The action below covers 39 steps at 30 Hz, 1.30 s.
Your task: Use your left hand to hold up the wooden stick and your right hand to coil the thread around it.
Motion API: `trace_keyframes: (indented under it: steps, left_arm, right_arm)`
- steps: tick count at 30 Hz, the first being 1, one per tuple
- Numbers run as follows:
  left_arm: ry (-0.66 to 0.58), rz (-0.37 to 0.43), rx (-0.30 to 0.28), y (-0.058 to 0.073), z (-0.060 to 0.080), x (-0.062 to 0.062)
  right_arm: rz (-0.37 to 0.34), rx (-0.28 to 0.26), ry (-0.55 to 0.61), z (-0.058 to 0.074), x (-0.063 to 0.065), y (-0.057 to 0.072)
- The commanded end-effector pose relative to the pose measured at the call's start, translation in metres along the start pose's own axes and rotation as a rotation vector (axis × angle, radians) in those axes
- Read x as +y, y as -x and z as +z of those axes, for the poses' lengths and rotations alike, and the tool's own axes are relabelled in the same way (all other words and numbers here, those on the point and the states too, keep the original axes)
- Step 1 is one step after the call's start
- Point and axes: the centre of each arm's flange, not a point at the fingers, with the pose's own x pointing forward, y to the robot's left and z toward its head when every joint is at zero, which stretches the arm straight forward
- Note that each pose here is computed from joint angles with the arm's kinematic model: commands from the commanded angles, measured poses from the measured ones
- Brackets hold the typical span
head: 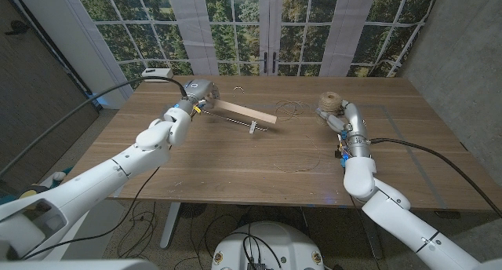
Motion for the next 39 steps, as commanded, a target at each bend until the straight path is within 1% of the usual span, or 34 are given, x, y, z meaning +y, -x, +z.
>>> trace_keyframes:
  steps: [1, 5, 7, 9, 15, 17, 24, 26, 28, 29, 31, 32, 34, 36, 39]
  left_arm:
    - [-0.025, 0.081, 0.018, 0.010, -0.001, 0.018]
    - [-0.034, 0.099, 0.018, 0.012, 0.000, 0.022]
    - [-0.034, 0.121, 0.019, 0.014, 0.000, 0.023]
    - [-0.043, 0.124, 0.017, 0.013, 0.002, 0.026]
    - [-0.055, 0.180, 0.009, 0.011, 0.007, 0.033]
    - [-0.056, 0.183, 0.008, 0.009, 0.009, 0.034]
    - [-0.043, 0.225, 0.015, 0.003, 0.015, 0.035]
    - [-0.023, 0.251, 0.017, 0.002, 0.017, 0.035]
    - [-0.025, 0.254, 0.019, 0.000, 0.019, 0.035]
    - [-0.018, 0.268, 0.021, 0.000, 0.020, 0.035]
    - [-0.025, 0.264, 0.023, -0.003, 0.021, 0.035]
    - [-0.014, 0.284, 0.024, -0.003, 0.021, 0.034]
    - [-0.005, 0.271, 0.027, -0.007, 0.021, 0.034]
    - [0.017, 0.277, 0.027, -0.010, 0.022, 0.032]
    - [0.017, 0.283, 0.026, -0.014, 0.026, 0.030]
  right_arm:
    - [0.011, -0.086, 0.073, 0.025, -0.009, -0.024]
    - [0.012, -0.111, 0.087, 0.033, -0.013, -0.031]
    - [0.011, -0.124, 0.090, 0.036, -0.015, -0.034]
    - [0.010, -0.133, 0.096, 0.040, -0.016, -0.038]
    - [0.012, -0.173, 0.109, 0.051, -0.018, -0.047]
    - [0.010, -0.183, 0.113, 0.054, -0.018, -0.050]
    - [0.011, -0.219, 0.118, 0.065, -0.016, -0.059]
    - [0.012, -0.230, 0.119, 0.069, -0.016, -0.062]
    - [0.011, -0.241, 0.123, 0.073, -0.016, -0.065]
    - [0.013, -0.249, 0.124, 0.075, -0.016, -0.066]
    - [0.012, -0.261, 0.128, 0.079, -0.016, -0.070]
    - [0.013, -0.268, 0.128, 0.081, -0.017, -0.072]
    - [0.015, -0.277, 0.123, 0.084, -0.017, -0.077]
    - [0.016, -0.290, 0.124, 0.088, -0.018, -0.081]
    - [0.020, -0.312, 0.129, 0.096, -0.018, -0.088]
